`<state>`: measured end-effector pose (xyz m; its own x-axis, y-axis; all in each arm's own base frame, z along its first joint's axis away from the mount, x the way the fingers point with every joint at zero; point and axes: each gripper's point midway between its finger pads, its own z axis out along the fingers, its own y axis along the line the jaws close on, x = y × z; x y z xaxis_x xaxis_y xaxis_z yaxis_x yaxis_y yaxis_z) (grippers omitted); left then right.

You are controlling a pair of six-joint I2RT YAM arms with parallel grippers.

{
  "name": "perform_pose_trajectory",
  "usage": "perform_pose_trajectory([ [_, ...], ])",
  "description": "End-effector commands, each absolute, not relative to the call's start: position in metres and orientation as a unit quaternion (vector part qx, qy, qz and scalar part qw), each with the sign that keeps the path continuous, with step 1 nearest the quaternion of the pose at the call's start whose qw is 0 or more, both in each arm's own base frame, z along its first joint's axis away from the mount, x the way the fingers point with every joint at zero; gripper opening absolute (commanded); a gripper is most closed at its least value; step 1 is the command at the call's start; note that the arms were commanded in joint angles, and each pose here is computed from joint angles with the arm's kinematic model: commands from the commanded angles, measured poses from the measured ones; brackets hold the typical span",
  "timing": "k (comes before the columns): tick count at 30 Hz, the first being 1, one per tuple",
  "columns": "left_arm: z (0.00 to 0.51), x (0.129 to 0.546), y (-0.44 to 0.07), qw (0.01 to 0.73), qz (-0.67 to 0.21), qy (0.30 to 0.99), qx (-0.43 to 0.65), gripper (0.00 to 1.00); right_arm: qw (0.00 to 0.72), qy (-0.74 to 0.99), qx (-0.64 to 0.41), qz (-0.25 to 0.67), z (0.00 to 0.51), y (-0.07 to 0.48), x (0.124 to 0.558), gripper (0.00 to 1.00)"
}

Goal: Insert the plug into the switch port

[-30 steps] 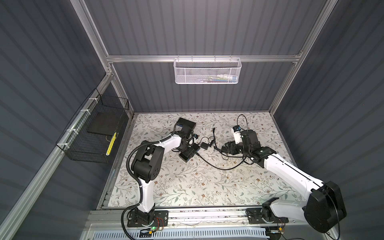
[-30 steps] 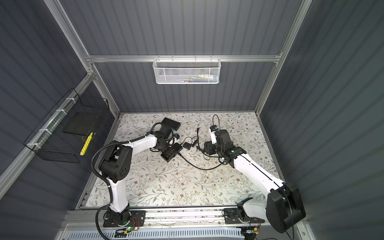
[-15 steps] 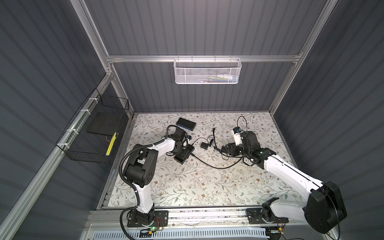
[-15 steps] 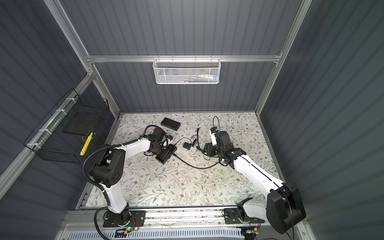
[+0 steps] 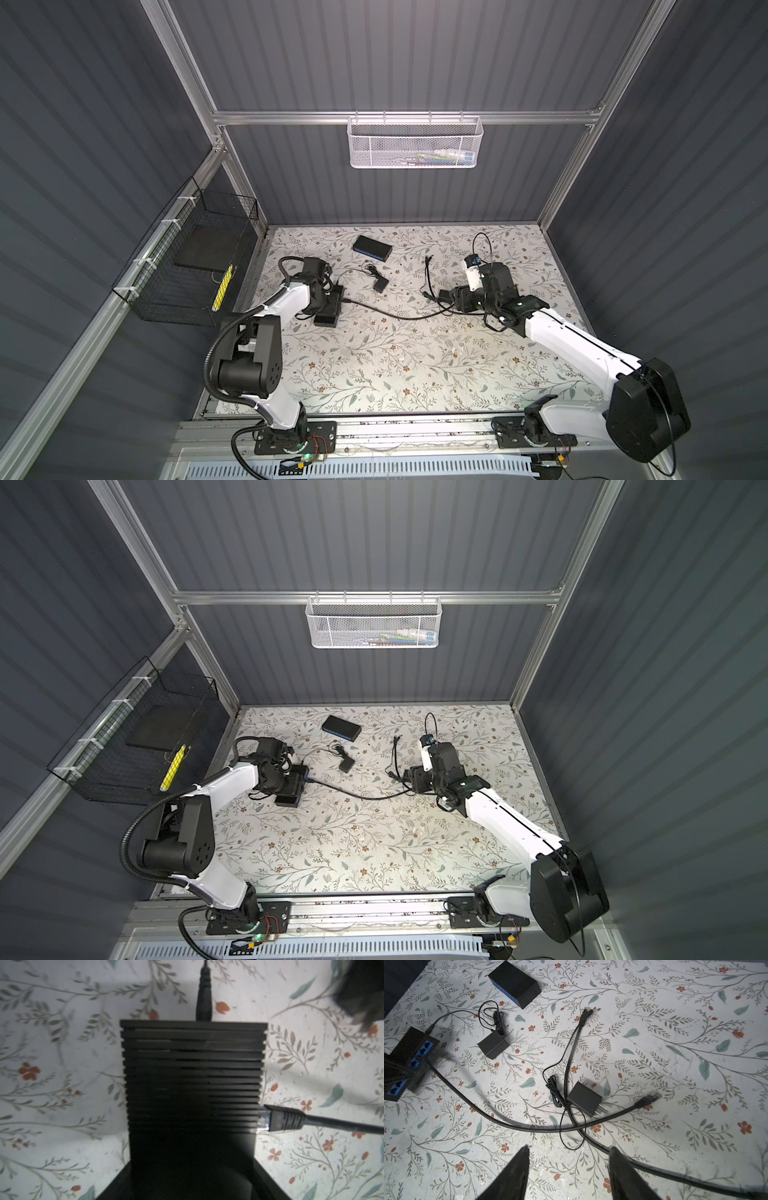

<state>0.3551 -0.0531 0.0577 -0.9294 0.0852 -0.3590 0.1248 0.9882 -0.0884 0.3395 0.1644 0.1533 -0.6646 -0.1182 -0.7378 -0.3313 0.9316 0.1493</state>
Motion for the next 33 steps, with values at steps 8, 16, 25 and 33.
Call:
perform_pose_trajectory([
  [8, 0.072, 0.361, -0.01, 0.238, -0.09, 0.962, -0.097, 0.56, 0.397, 0.903, -0.103, 0.126, 0.16, 0.16, 0.349, 0.62],
  [16, 0.06, 0.357, 0.044, 0.247, -0.04, 0.948, -0.196, 0.56, 0.378, 0.915, -0.089, 0.11, 0.152, 0.159, 0.36, 0.63],
  [25, 0.055, 0.365, 0.088, 0.255, -0.01, 0.937, -0.239, 0.64, 0.359, 0.924, -0.084, 0.097, 0.145, 0.165, 0.38, 0.63],
  [33, 0.042, 0.387, 0.065, 0.26, -0.074, 0.941, -0.202, 0.73, 0.29, 0.947, -0.112, 0.083, 0.114, 0.186, 0.409, 0.63],
])
